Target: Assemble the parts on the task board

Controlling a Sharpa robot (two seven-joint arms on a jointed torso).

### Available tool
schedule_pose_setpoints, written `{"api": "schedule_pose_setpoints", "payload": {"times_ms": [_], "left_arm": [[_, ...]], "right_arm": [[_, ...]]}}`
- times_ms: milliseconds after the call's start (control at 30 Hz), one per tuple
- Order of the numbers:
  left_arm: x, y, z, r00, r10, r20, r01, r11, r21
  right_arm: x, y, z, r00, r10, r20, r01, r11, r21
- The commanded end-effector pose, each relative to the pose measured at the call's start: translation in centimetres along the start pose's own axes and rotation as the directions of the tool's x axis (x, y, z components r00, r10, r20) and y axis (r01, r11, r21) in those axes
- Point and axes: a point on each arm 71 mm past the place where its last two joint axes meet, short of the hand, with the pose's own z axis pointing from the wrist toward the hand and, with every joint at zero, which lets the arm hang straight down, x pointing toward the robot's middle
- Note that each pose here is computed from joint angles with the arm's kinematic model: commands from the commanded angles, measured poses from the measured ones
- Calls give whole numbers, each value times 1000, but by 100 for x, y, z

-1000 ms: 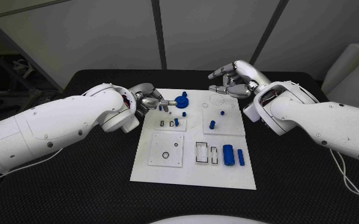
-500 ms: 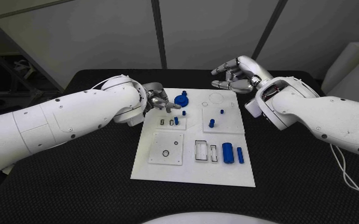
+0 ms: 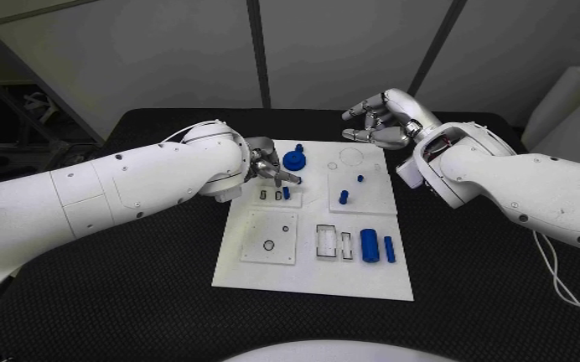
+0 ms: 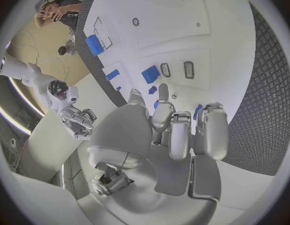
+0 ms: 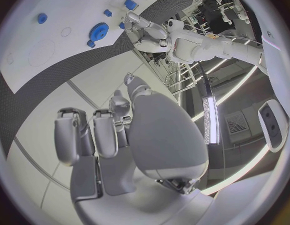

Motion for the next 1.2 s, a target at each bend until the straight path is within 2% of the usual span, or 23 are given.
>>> {"api": "schedule_pose_setpoints", "payload": {"times_ms": [33,467,1200], "left_arm": [[11,-15,5,999,32,-22,-32,999,-8],[42,-60,23,998,50,-49,-50,999,-4],[61,-75,28,995,65,-73,-65,998,-2]], "right_arm": [[2,9,11,1000,4,-9,-4,1000,2],[12,6,25,1000,3,-12,-3,1000,6],[21,-1,33,1000,3,-19,-3,1000,10]]}}
